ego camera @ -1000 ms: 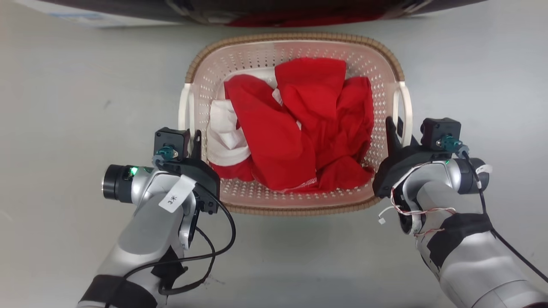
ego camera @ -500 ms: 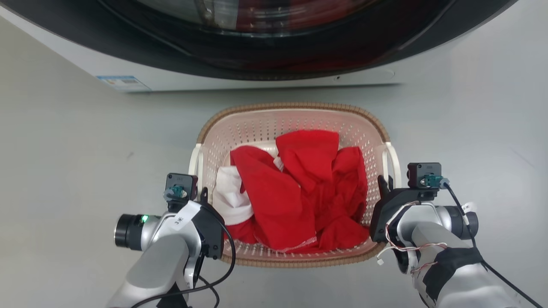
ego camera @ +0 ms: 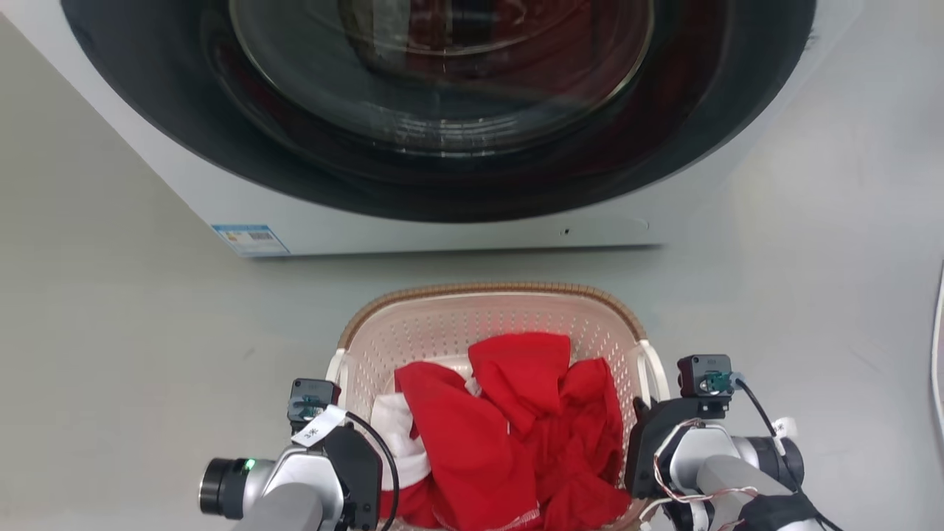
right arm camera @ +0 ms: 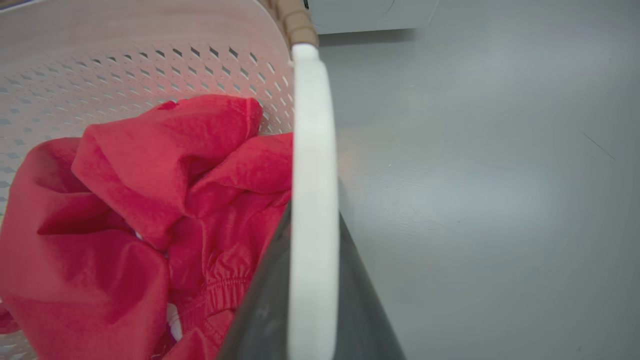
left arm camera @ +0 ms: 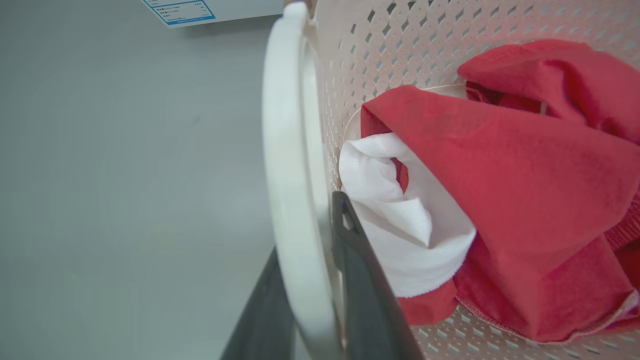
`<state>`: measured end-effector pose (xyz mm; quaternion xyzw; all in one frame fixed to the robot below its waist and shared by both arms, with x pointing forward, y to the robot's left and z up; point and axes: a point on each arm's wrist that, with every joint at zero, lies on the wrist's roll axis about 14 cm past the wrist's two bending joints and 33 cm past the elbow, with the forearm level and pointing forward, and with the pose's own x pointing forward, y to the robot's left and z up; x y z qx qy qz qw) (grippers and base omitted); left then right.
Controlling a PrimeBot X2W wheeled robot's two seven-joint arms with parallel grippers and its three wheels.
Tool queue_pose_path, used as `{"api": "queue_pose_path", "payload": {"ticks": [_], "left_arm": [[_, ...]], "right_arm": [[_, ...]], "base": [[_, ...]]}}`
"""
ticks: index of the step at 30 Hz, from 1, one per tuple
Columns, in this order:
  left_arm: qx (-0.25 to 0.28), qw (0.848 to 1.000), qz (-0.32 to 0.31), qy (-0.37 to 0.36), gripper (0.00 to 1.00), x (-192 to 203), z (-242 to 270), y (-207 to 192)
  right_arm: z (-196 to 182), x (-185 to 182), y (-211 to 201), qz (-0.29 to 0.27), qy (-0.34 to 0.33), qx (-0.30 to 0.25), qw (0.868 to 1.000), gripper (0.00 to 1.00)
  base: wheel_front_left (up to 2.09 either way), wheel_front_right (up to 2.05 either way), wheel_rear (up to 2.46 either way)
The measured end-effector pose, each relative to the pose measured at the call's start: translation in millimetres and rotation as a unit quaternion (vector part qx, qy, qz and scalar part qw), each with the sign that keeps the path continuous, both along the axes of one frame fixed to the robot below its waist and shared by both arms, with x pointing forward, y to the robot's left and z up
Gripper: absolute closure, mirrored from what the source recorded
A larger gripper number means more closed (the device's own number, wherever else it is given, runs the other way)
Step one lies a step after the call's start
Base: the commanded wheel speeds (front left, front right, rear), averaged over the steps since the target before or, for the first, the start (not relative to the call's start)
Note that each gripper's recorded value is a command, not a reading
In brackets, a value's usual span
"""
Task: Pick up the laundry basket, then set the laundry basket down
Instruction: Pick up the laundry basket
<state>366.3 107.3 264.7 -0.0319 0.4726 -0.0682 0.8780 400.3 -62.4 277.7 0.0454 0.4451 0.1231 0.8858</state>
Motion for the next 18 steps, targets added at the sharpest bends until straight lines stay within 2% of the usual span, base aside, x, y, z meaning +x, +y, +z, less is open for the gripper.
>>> {"api": "queue_pose_path", "payload": {"ticks": [7, 18], "left_arm": [[0.004, 1.000, -0.005, -0.008, 1.00, -17, 21, 1], [-0.001, 1.000, 0.003, -0.011, 1.00, -58, 35, 1]], "right_arm": [[23, -22, 2, 0.002, 0.001, 0.007, 1.000, 1.00], [39, -65, 2, 0.002, 0.008, 0.011, 1.000, 1.00]], "base": [[0.00, 0.00, 0.00], [0.00, 0.00, 0.00]]}}
